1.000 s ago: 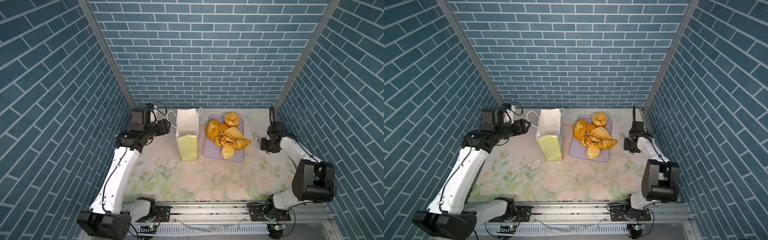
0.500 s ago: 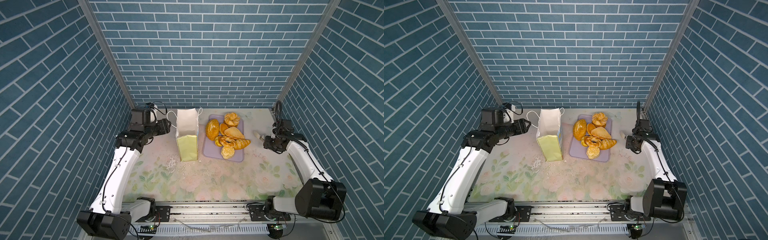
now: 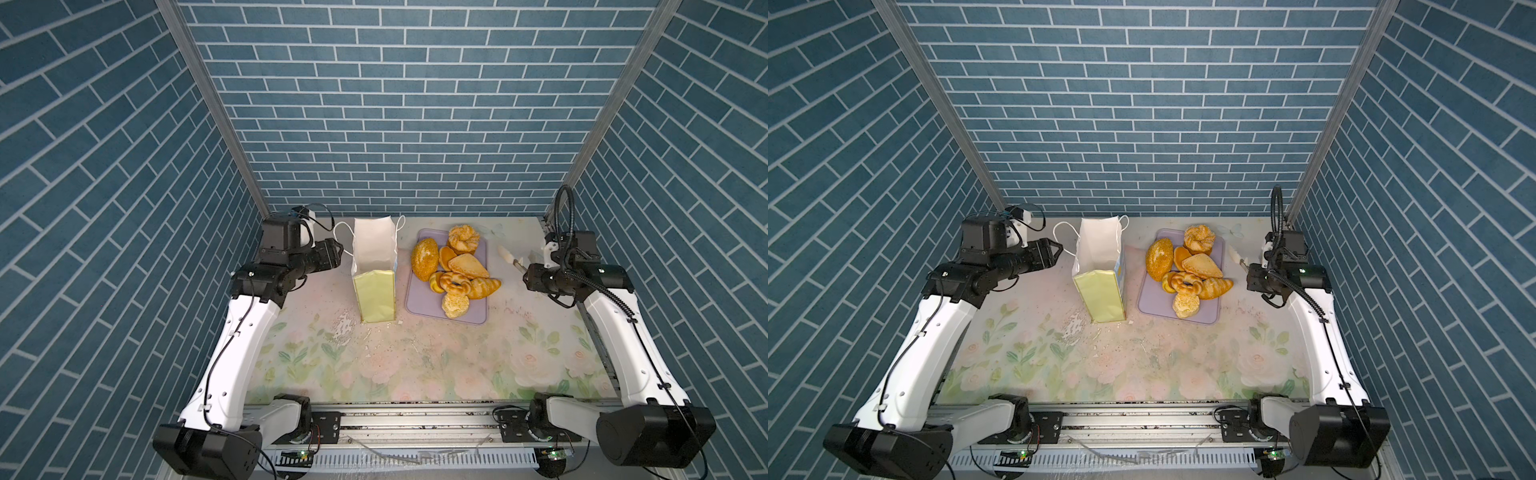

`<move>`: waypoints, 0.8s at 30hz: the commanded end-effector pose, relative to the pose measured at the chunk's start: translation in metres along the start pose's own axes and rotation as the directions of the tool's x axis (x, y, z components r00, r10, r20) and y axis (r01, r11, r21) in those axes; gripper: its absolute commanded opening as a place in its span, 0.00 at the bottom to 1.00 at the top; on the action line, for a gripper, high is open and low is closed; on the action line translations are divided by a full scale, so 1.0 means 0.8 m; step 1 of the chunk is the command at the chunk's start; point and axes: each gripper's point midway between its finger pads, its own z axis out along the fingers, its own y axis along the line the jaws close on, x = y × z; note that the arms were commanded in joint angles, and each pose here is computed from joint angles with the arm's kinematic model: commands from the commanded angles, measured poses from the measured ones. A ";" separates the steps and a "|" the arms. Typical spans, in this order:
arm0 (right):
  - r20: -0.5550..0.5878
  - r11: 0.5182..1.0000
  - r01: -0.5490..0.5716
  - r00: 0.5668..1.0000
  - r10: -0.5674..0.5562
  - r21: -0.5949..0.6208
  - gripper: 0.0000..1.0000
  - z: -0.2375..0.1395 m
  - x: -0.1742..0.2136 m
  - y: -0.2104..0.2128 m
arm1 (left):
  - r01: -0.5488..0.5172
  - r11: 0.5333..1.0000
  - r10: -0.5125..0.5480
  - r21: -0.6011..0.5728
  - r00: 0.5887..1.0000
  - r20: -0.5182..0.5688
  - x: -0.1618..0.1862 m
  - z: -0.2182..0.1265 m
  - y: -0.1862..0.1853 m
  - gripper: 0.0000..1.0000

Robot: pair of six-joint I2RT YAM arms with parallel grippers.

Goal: Place the fake bread into the paper bag
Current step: 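Lift the tongs with the right gripper and swing them over the tray, then lower the tongs onto the ring donut and pinch it with the right gripper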

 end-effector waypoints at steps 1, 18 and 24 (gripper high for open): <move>-0.022 0.990 0.108 0.994 -0.110 -0.091 0.49 -0.014 0.008 0.043 | -0.007 1.000 0.006 0.028 1.000 0.023 -0.004 -0.006 -0.008 0.67; -0.126 0.894 0.401 0.894 -0.430 -0.202 0.44 0.008 0.056 0.145 | -0.006 1.000 0.006 0.024 1.000 0.024 0.002 -0.012 -0.006 0.67; -0.158 0.865 0.462 0.856 -0.493 -0.195 0.41 0.022 0.057 0.152 | -0.005 1.000 0.004 0.017 1.000 0.021 0.003 -0.011 -0.004 0.67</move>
